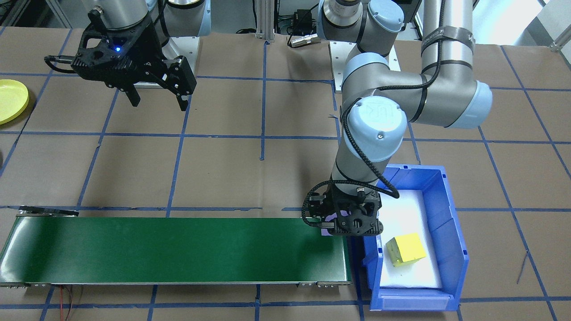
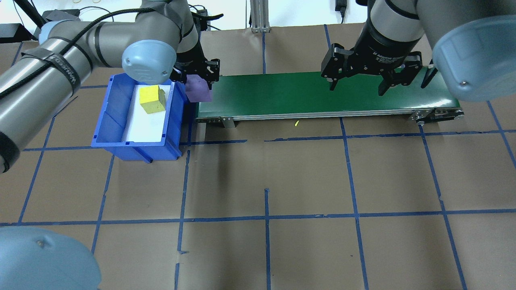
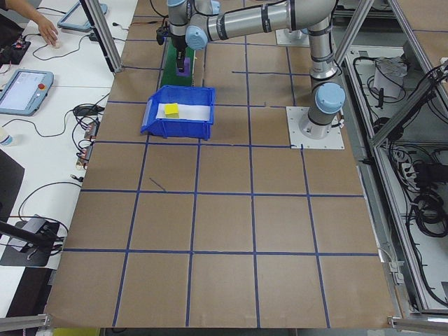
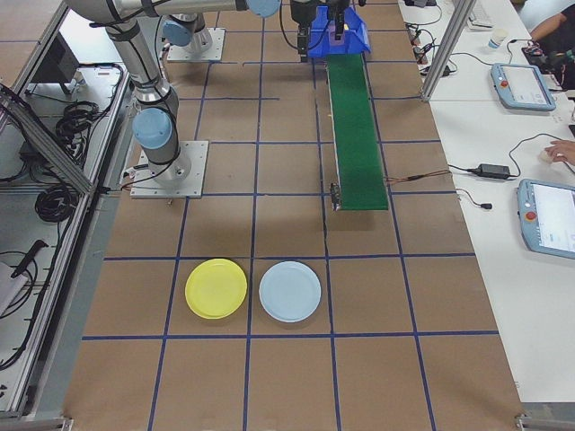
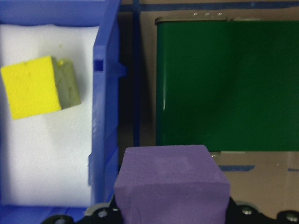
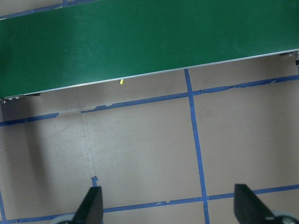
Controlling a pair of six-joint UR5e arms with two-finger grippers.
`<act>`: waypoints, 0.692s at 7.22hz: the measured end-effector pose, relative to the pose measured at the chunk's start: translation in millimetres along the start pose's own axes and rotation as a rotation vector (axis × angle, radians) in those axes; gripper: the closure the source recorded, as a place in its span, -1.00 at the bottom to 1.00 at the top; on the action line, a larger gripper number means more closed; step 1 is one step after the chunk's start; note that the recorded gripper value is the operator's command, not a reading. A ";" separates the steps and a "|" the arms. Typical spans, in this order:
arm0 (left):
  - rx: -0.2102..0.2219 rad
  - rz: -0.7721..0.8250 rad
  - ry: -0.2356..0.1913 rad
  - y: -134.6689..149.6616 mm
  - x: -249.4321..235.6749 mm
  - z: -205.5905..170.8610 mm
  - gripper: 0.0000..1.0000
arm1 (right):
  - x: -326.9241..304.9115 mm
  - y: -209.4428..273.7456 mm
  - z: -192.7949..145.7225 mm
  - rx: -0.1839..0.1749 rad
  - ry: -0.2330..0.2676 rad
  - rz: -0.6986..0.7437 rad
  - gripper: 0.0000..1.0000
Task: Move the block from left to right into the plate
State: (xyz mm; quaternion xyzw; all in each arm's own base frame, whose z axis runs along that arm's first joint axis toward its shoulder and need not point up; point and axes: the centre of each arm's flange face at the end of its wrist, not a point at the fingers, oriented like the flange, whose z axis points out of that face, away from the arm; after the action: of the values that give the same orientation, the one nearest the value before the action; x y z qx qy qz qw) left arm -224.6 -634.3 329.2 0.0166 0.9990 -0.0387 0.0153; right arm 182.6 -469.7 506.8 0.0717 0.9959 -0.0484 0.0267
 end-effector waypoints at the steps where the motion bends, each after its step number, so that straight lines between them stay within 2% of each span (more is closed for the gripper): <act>1: 0.008 0.010 0.003 -5.2 8.9 13.7 0.48 | 0.1 0.0 0.1 0.000 0.000 0.000 -1.00; 2: 0.021 0.014 0.006 -11.2 13.5 29.0 0.34 | 0.1 0.0 0.1 0.000 0.000 0.000 -1.00; 4: 0.041 0.017 0.011 -16.4 18.0 52.2 -0.64 | 0.0 0.0 0.0 0.000 0.000 0.000 -1.00; 5: 0.042 0.017 0.011 -15.6 19.9 58.5 -0.89 | 0.0 0.0 0.0 0.000 0.000 0.000 -1.00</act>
State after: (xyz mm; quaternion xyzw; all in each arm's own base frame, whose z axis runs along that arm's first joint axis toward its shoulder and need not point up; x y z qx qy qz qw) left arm -243.3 -653.8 271.4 0.0258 0.9979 -0.0594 0.0099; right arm 182.6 -469.7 506.8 0.0717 0.9959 -0.0484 0.0267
